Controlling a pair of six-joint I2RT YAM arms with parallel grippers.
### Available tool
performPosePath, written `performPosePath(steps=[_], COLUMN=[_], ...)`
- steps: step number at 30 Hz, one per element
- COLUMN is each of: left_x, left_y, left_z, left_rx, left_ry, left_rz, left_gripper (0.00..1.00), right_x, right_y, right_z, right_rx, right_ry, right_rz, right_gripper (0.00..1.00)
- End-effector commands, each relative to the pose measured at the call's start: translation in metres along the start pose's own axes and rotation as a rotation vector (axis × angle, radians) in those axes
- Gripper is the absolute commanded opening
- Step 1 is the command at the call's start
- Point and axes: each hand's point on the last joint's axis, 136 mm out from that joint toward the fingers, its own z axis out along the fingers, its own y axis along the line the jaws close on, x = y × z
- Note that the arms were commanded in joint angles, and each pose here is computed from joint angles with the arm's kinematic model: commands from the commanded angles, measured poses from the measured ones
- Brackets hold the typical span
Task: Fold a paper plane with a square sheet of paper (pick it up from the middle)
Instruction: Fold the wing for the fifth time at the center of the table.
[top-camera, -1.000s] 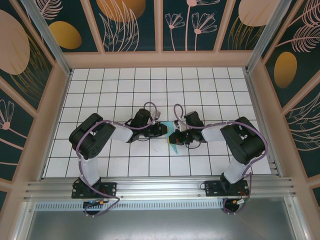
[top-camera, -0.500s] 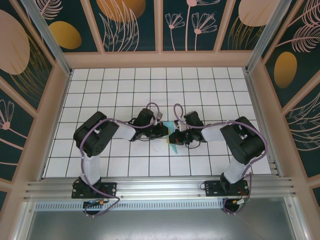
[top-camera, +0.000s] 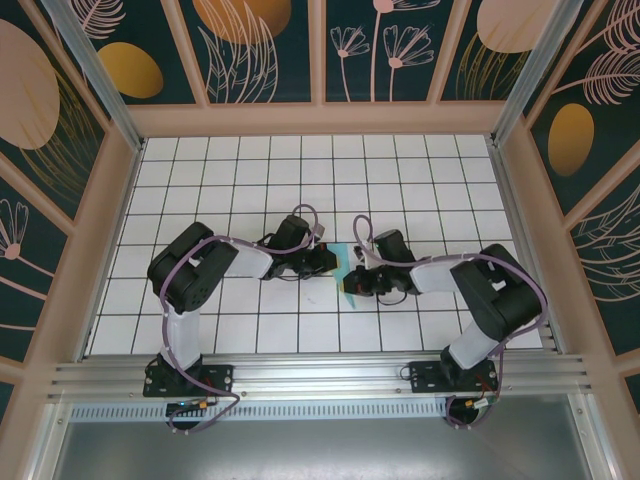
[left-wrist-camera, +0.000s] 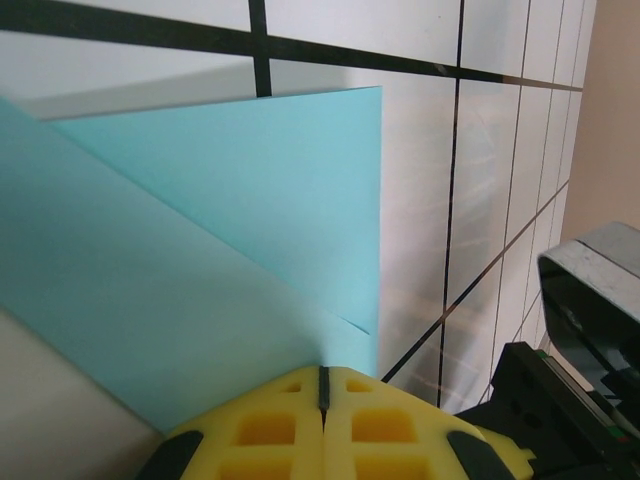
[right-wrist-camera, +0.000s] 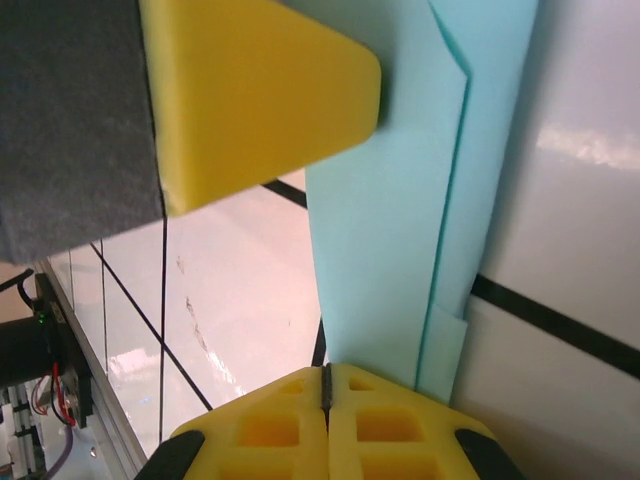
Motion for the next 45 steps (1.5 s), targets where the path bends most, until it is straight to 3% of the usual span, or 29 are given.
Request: performPosePath(steps=[1,7,15,21,24,28,36,45], left_x=[0.023,0.022,0.02,0.017,0.016,0.014,0.012,0.013], left_y=[0.113,0.112,0.108,0.103,0.102,0.098,0.095,0.098], left_z=[0.008,0.008,0.009,0.008,0.007,0.008,0.009,0.008], left_rx=[-0.376,-0.379,-0.371,-0.367,-0.366,-0.349,-0.342,-0.355], left_ry=[-0.008,-0.008,-0.002,-0.007,-0.01,-0.009,-0.013,-0.013], left_rz=[-0.117,-0.114,-0.097,-0.059,-0.053,-0.05,-0.049,-0.051], left_gripper=[0.0,0.0,0.0,0.0,0.0,0.0,0.0,0.0], right_x=[0.065,0.08,0.082,0.033,0.011,0.007,0.043,0.086], right_y=[-0.028,-0.037,-0.024,0.007,0.032,0.032,0.001,-0.024], right_z=[-0.002,-0.004,-0.017,-0.031,-0.036,-0.025,0.001,-0.005], right_rx=[0.103,0.18,0.141,0.134,0.051,0.051,0.1,0.136], right_ry=[0.204,0.236,0.192,0.043,-0.037,-0.029,0.098,0.165], right_rz=[0.104,0.11,0.117,0.066,0.029,0.041,0.099,0.166], right_gripper=[0.08,0.08,0.08,0.07,0.08,0.06,0.06,0.06])
